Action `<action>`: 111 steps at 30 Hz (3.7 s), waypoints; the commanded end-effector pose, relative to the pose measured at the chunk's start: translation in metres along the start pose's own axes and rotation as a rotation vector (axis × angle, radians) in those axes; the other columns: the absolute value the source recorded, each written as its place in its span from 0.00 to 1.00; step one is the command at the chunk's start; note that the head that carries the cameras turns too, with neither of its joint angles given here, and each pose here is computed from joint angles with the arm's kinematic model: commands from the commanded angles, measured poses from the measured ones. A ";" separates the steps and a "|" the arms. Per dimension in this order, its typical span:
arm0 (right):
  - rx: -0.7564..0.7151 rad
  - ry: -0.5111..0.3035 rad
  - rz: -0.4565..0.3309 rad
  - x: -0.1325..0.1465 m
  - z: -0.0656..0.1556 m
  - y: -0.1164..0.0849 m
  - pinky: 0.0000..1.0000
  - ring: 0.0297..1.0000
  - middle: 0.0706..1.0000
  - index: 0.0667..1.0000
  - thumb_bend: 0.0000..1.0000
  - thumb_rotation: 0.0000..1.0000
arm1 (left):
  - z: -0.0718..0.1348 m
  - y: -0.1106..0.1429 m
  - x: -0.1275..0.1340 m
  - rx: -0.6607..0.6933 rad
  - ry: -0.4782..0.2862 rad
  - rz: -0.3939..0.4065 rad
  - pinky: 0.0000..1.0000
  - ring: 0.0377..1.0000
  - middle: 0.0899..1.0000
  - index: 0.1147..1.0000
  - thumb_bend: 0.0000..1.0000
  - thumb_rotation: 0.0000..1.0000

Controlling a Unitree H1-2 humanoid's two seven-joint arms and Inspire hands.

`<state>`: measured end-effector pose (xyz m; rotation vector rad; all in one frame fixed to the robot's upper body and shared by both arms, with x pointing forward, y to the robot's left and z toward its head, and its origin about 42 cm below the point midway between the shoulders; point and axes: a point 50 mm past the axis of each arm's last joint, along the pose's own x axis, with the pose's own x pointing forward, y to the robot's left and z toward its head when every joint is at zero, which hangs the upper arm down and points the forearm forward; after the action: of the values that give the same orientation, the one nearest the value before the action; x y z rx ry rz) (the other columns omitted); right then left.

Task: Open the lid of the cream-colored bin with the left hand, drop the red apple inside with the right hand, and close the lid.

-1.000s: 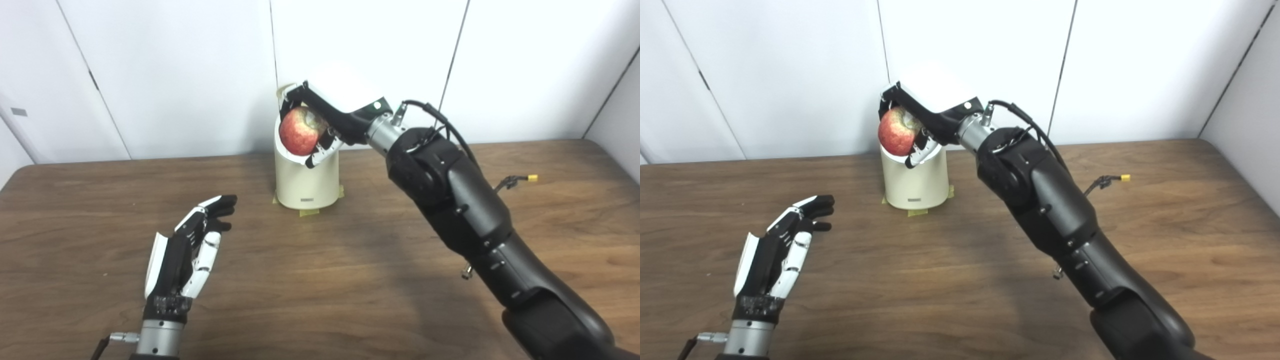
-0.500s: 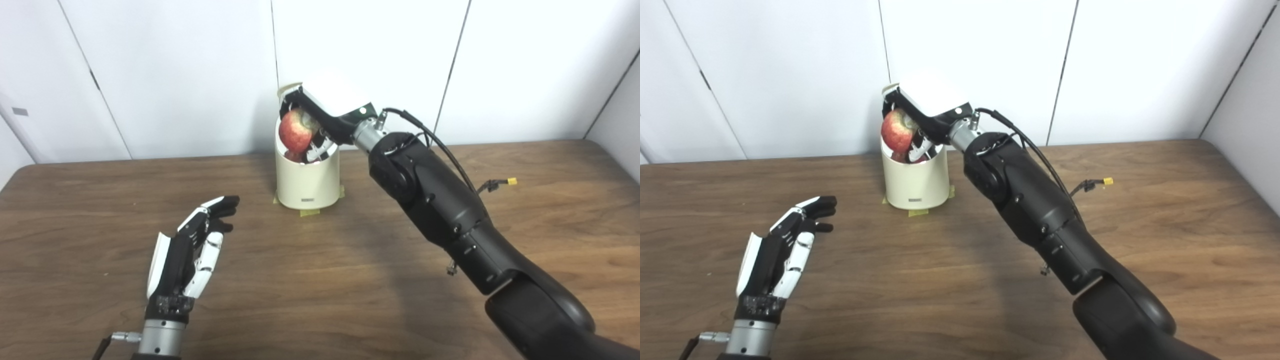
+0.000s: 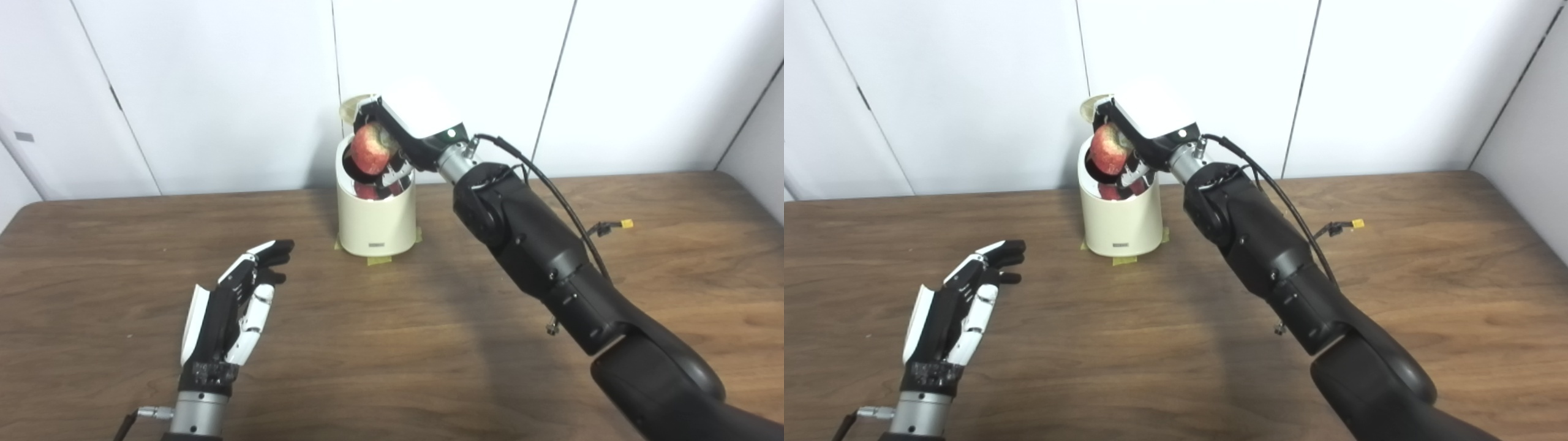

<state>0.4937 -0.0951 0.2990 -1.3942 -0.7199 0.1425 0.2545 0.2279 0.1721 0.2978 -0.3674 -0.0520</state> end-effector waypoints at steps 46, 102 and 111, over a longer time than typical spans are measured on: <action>-0.012 0.012 0.033 0.010 0.001 -0.039 0.30 0.39 0.66 0.60 1.00 0.15 | 0.007 -0.004 0.003 -0.041 -0.020 0.003 0.69 0.78 0.79 0.75 0.25 0.75; 0.791 0.384 -0.213 -0.257 -0.020 0.061 0.62 0.71 0.72 0.73 0.42 0.90 | 0.073 0.055 0.141 0.368 -0.259 0.101 0.86 0.86 0.80 0.78 0.57 1.00; 0.812 0.459 -0.160 -0.253 -0.018 0.084 0.62 0.71 0.73 0.73 0.34 0.75 | 0.127 0.028 0.213 0.591 -0.311 0.044 0.88 0.91 0.87 0.84 0.68 1.00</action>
<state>0.3298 -0.2248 0.1294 -0.5743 -0.3180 -0.0156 0.3984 0.2010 0.3358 0.8311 -0.6330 0.0150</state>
